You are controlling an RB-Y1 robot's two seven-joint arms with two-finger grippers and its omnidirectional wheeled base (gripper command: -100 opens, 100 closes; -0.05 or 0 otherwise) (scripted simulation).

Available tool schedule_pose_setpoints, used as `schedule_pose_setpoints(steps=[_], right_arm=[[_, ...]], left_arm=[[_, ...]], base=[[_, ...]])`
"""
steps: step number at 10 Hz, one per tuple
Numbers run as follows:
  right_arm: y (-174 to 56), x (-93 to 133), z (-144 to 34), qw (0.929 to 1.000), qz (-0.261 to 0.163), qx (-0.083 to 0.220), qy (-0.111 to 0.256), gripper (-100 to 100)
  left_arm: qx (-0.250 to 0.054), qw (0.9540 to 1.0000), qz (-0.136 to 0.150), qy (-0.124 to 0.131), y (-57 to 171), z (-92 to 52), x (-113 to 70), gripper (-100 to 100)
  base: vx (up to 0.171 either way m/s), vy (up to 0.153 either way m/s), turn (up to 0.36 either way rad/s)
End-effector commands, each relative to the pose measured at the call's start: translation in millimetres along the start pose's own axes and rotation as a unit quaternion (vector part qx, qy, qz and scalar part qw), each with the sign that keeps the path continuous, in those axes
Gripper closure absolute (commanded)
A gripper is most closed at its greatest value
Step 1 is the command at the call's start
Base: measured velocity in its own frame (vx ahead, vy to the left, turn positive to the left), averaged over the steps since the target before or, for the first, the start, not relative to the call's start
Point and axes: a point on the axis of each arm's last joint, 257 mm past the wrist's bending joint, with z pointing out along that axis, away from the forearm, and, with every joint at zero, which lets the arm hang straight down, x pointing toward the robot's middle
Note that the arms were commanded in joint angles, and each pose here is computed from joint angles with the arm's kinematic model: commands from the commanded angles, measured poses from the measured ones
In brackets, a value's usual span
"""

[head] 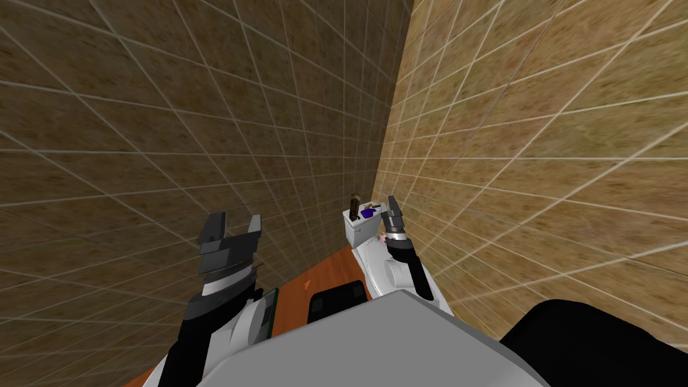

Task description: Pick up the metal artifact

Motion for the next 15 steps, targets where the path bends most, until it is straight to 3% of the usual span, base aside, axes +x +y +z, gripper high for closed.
schedule_pose_setpoints(steps=[1, 5, 9, 10, 12, 15], right_arm=[[-4.6, 5.3, -2.5, 0.9997, -0.012, 0.004, 0.020, -100], [-33.0, 20.7, -18.6, 0.9942, -0.059, 0.031, 0.084, -100], [-78.8, 28.8, -49.7, 0.9779, -0.120, 0.079, 0.152, -100], [-78.8, 29.1, -49.9, 0.9775, -0.120, 0.078, 0.154, -100], [-104.2, 28.9, -70.3, 0.9640, -0.154, 0.105, 0.189, -100], [-141.2, 23.3, -104.6, 0.9372, -0.205, 0.144, 0.243, -100]], left_arm=[[0.000, 1.0000, 0.000, 0.000, 0.0, 0.0, 0.0, 0], [0.000, 1.0000, 0.000, 0.000, 0.0, 0.0, 0.0, 0], [0.000, 1.0000, 0.000, 0.000, 0.0, 0.0, 0.0, 0], [0.000, 1.0000, 0.000, 0.000, 0.0, 0.0, 0.0, 0], [0.000, 1.0000, 0.000, 0.000, 0.0, 0.0, 0.0, 0], [0.000, 1.0000, 0.000, 0.000, 0.0, 0.0, 0.0, 0]], base=[[0.010, 0.006, 0.010], [0.040, 0.011, 0.021], [0.073, 0.027, 0.027], [0.057, 0.019, 0.004], [0.064, 0.026, 0.026], [0.100, 0.033, 0.028]])
